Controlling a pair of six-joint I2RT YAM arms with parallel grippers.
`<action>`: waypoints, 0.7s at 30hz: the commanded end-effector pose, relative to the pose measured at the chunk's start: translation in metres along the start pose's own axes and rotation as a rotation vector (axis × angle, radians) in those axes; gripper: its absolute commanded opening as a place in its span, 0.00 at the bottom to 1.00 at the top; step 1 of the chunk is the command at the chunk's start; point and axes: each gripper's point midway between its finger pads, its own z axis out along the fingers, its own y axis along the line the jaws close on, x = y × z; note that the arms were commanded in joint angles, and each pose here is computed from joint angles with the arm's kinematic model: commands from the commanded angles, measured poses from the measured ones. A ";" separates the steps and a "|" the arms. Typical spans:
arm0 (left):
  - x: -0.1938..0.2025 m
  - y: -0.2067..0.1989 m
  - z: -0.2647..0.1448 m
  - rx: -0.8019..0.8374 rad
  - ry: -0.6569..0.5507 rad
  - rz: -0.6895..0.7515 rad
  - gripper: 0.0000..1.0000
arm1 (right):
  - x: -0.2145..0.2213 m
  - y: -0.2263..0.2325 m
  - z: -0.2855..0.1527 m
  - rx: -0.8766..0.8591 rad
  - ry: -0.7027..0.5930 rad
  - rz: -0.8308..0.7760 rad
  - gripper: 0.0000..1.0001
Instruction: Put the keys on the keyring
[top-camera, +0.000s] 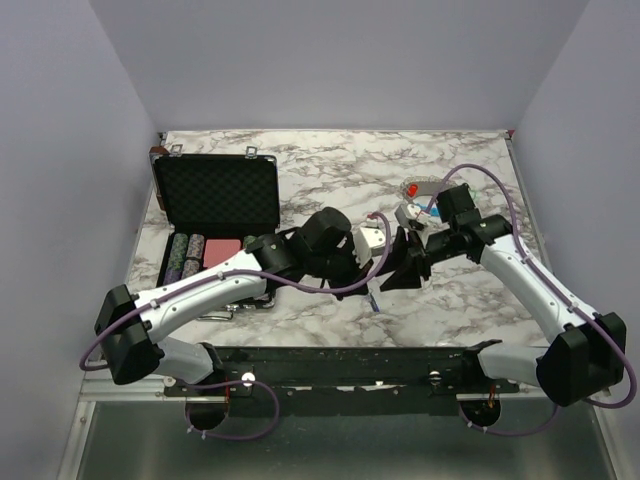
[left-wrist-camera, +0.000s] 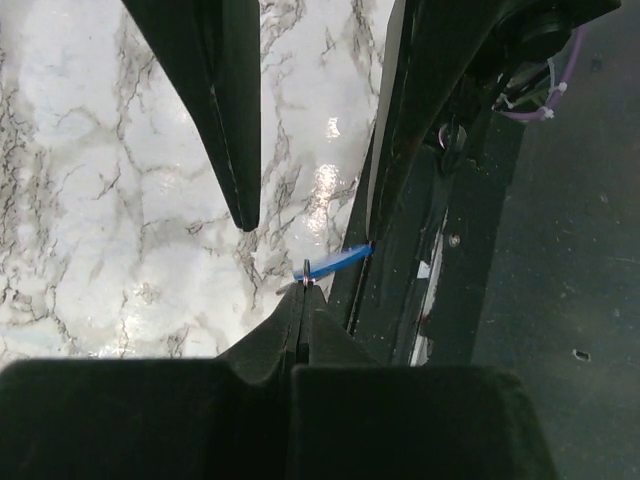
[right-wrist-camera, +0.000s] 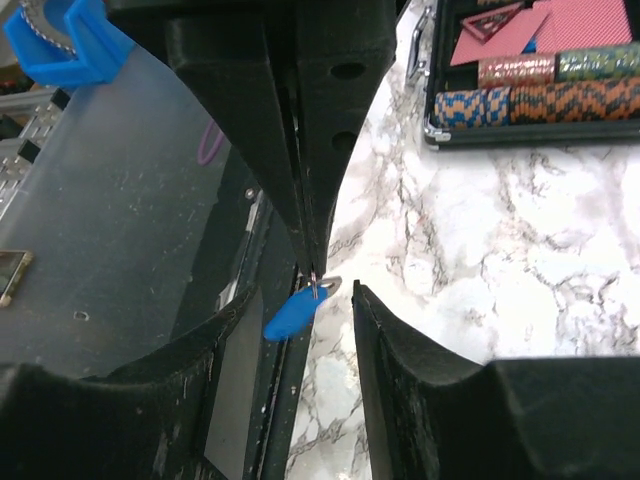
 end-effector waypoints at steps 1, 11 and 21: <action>0.005 -0.011 -0.006 0.056 0.091 -0.021 0.00 | 0.011 -0.002 0.003 0.023 0.029 0.020 0.49; -0.008 -0.013 -0.001 0.078 0.072 -0.024 0.00 | 0.018 0.000 0.008 0.010 0.034 0.026 0.39; -0.014 -0.012 0.000 0.072 0.016 -0.038 0.00 | 0.014 0.005 0.012 -0.036 -0.020 0.071 0.39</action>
